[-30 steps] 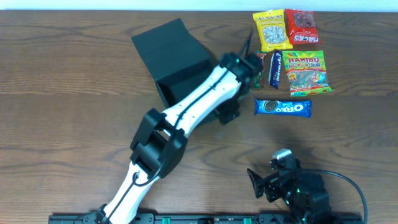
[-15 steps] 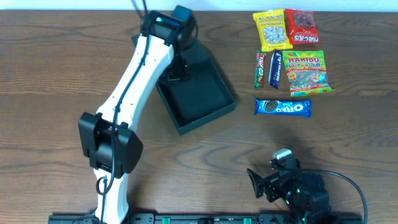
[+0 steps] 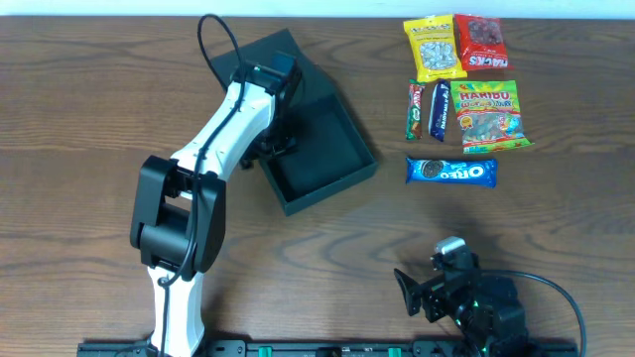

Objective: Pack container

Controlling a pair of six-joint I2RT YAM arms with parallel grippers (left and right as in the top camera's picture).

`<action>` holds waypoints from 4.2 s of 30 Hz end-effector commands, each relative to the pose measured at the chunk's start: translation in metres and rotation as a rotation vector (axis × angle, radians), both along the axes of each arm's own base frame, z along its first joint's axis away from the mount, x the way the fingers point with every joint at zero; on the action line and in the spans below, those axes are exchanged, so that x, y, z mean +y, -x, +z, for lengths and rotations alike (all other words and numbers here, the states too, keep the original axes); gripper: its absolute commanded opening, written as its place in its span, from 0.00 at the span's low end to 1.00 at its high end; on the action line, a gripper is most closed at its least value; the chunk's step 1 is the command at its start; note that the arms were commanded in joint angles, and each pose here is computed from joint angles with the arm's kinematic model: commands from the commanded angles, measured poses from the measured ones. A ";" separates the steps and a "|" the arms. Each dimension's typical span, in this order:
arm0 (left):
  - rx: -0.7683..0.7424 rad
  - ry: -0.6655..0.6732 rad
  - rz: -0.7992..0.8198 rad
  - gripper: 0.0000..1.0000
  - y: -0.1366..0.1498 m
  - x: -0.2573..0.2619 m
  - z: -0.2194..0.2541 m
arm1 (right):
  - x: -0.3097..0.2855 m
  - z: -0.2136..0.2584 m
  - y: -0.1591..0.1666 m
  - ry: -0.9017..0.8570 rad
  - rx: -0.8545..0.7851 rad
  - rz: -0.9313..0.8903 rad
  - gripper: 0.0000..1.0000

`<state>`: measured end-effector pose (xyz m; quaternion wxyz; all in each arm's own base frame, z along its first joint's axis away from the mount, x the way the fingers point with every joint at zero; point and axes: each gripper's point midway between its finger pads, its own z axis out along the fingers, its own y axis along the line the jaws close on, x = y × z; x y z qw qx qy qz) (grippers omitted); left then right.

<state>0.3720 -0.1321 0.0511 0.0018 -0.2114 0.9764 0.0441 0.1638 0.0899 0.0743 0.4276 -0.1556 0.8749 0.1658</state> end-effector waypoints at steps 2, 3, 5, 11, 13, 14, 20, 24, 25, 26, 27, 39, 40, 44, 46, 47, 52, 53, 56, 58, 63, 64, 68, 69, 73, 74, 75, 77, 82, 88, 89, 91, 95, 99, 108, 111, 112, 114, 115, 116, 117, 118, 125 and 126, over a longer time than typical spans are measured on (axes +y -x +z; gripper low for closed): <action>0.014 -0.028 0.000 0.22 0.004 0.009 -0.014 | 0.002 -0.002 0.002 0.012 -0.005 0.023 0.99; 0.010 -0.043 -0.008 0.14 0.003 0.012 -0.014 | 0.002 -0.002 0.002 0.012 -0.005 0.023 0.99; -0.008 -0.078 -0.044 0.06 -0.001 0.017 -0.014 | 0.002 -0.002 0.002 0.012 -0.005 0.023 0.99; -0.074 -0.125 -0.232 0.06 -0.023 0.021 -0.012 | 0.002 -0.002 0.002 0.012 -0.005 0.023 0.99; -0.094 -0.121 -0.296 0.06 -0.030 0.019 -0.012 | 0.002 -0.002 0.002 0.012 -0.005 0.023 0.99; -0.103 -0.119 -0.326 0.06 -0.032 0.018 -0.011 | 0.002 -0.002 0.002 0.012 -0.005 0.023 0.99; -0.130 -0.122 -0.489 0.06 -0.044 0.013 -0.010 | 0.002 -0.002 0.002 0.012 -0.005 0.023 0.99; -0.136 -0.128 -0.587 0.06 -0.049 0.011 -0.010 | 0.002 -0.002 0.002 0.012 -0.005 0.023 0.99; -0.138 -0.129 -0.601 0.06 -0.050 0.011 -0.010 | 0.002 -0.002 0.002 0.012 -0.005 0.023 0.99; -0.139 -0.129 -0.607 0.06 -0.050 0.011 -0.010 | 0.002 -0.002 0.002 0.012 -0.005 0.023 0.99; -0.139 -0.129 -0.606 0.06 -0.050 0.011 -0.010 | 0.002 -0.002 0.002 0.012 -0.005 0.023 0.99; -0.140 -0.079 -0.511 0.06 -0.046 0.005 -0.011 | 0.002 -0.002 0.002 0.012 -0.005 0.023 0.99; -0.140 -0.077 -0.491 0.06 -0.045 0.005 -0.011 | 0.002 -0.002 0.002 0.012 -0.005 0.023 0.99; -0.129 -0.058 -0.395 0.06 -0.040 0.005 -0.012 | 0.002 -0.002 0.002 0.012 -0.005 0.023 0.99; -0.127 -0.057 -0.377 0.06 -0.039 0.005 -0.013 | 0.002 -0.002 0.002 0.012 -0.005 0.023 0.99; -0.128 -0.057 -0.376 0.06 -0.039 0.005 -0.013 | 0.002 -0.002 0.002 0.012 -0.005 0.023 0.99; -0.128 -0.040 -0.315 0.06 -0.037 0.003 -0.013 | 0.002 -0.002 0.002 0.012 -0.005 0.023 0.99; -0.128 -0.039 -0.315 0.06 -0.037 0.003 -0.013 | 0.002 -0.002 0.002 0.012 -0.005 0.023 0.99; -0.127 -0.039 -0.315 0.31 -0.037 0.003 -0.013 | 0.002 -0.002 0.002 0.012 -0.005 0.023 0.99; -0.121 -0.040 -0.316 0.95 -0.036 0.003 -0.013 | 0.002 -0.002 0.002 0.012 -0.005 0.023 0.99; -0.110 0.010 -0.317 0.95 -0.033 -0.005 0.009 | 0.002 -0.002 0.002 0.012 -0.005 0.023 0.99; -0.120 0.013 -0.318 0.95 -0.034 -0.005 0.020 | 0.002 -0.002 0.002 0.012 -0.005 0.023 0.99; -0.205 0.017 -0.344 0.95 -0.035 -0.005 0.068 | 0.002 -0.002 0.002 0.012 -0.005 0.023 0.99; -0.238 0.021 -0.357 0.95 -0.033 -0.004 0.084 | 0.002 -0.002 0.002 0.012 -0.005 0.023 0.99; -0.370 0.035 -0.422 0.95 -0.017 0.002 0.150 | 0.002 -0.002 0.002 0.012 -0.005 0.023 0.99; -0.394 0.035 -0.437 0.95 -0.010 0.005 0.164 | 0.002 -0.002 0.002 0.012 -0.005 0.023 0.99; -0.416 0.035 -0.451 0.95 -0.004 0.007 0.177 | 0.002 -0.002 0.002 0.012 -0.005 0.023 0.99; -0.441 0.037 -0.461 0.95 0.008 0.012 0.194 | 0.002 -0.002 0.002 0.012 -0.005 0.023 0.99; -0.474 0.039 -0.469 0.95 0.037 0.023 0.222 | 0.002 -0.002 0.002 0.012 -0.005 0.023 0.99; -0.481 0.037 -0.495 0.95 0.054 0.029 0.234 | 0.000 -0.002 0.001 0.025 -0.011 0.020 0.99; -0.478 0.036 -0.502 0.95 0.055 0.029 0.234 | -0.002 -0.002 0.000 0.035 -0.016 0.014 0.99; -0.467 0.034 -0.503 0.95 0.056 0.030 0.232 | -0.002 -0.002 0.000 0.036 -0.016 0.013 0.99; -0.458 0.033 -0.503 0.95 0.057 0.030 0.230 | -0.002 -0.002 0.000 0.035 -0.016 0.013 0.99; -0.456 0.031 -0.511 0.95 0.058 0.030 0.229 | 0.001 0.007 -0.006 0.016 -0.057 0.013 0.99; -0.457 0.031 -0.511 0.95 0.058 0.030 0.229 | 0.064 0.105 0.001 -0.732 0.029 0.098 0.99; -0.456 0.032 -0.510 0.95 0.058 0.030 0.229 | 0.067 0.115 0.002 -0.779 0.032 0.113 0.99; -0.456 0.031 -0.510 0.95 0.058 0.030 0.229 | 0.067 0.123 0.001 -0.792 -0.005 0.124 0.99; -0.456 0.031 -0.511 0.95 0.058 0.030 0.229 | 0.065 0.147 -0.003 -0.824 -0.111 0.140 0.99; -0.457 0.031 -0.511 0.95 0.057 0.030 0.229 | 0.061 0.159 -0.007 -0.849 -0.161 0.124 0.99; -0.458 0.032 -0.511 0.95 0.057 0.030 0.229 | 0.054 0.169 -0.013 -0.883 -0.198 0.083 0.99; -0.460 0.031 -0.510 0.95 0.057 0.030 0.230 | 0.046 0.175 -0.020 -0.915 -0.224 0.024 0.99; -0.460 0.031 -0.510 0.95 0.057 0.030 0.230 | 0.039 0.178 -0.026 -0.938 -0.240 -0.025 0.99; -0.496 0.025 -0.544 0.95 0.049 0.027 0.234 | 0.013 0.190 -0.067 -0.822 -0.304 -0.178 0.99; -0.510 0.024 -0.553 0.95 0.046 0.026 0.236 | 0.012 0.193 -0.075 -0.781 -0.299 -0.179 0.99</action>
